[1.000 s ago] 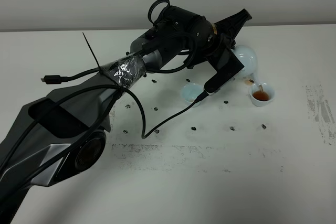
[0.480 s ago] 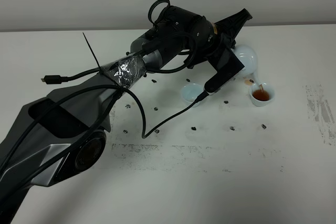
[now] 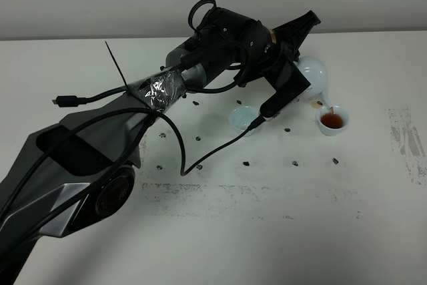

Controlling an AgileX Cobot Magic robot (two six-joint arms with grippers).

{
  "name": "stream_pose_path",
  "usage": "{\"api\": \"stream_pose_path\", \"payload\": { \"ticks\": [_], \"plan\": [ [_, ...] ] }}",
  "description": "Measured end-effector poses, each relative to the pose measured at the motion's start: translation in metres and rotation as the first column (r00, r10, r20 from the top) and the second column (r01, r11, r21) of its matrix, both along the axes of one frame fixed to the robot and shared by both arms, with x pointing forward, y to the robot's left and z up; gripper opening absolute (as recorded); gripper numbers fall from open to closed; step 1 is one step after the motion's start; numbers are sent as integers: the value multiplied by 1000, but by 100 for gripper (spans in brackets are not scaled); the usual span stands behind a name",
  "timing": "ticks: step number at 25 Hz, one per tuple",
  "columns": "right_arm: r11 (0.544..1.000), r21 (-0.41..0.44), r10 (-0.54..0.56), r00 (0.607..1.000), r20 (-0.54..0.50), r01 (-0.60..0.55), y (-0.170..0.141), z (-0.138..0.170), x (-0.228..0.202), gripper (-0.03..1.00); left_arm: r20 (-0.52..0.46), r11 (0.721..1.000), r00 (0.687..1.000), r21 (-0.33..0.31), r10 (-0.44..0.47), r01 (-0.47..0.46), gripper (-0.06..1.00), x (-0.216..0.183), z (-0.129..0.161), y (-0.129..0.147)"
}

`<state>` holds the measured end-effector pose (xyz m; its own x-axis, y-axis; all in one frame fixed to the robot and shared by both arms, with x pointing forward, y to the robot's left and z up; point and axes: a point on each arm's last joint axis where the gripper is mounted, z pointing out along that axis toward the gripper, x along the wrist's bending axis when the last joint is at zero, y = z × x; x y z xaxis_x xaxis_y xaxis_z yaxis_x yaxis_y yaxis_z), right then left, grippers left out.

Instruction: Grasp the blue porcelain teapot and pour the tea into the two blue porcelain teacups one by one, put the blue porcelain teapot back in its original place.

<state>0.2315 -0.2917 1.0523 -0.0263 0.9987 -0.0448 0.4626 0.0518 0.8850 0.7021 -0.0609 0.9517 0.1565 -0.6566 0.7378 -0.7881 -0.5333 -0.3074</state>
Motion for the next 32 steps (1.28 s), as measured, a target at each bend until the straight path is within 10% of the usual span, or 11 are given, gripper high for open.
{"api": "stream_pose_path", "payload": {
  "ticks": [32],
  "plan": [
    [1000, 0, 0, 1000, -1, 0, 0, 0, 0, 48, 3, 1000, 1000, -5, 2, -2, 3, 0, 0, 0]
  ]
}}
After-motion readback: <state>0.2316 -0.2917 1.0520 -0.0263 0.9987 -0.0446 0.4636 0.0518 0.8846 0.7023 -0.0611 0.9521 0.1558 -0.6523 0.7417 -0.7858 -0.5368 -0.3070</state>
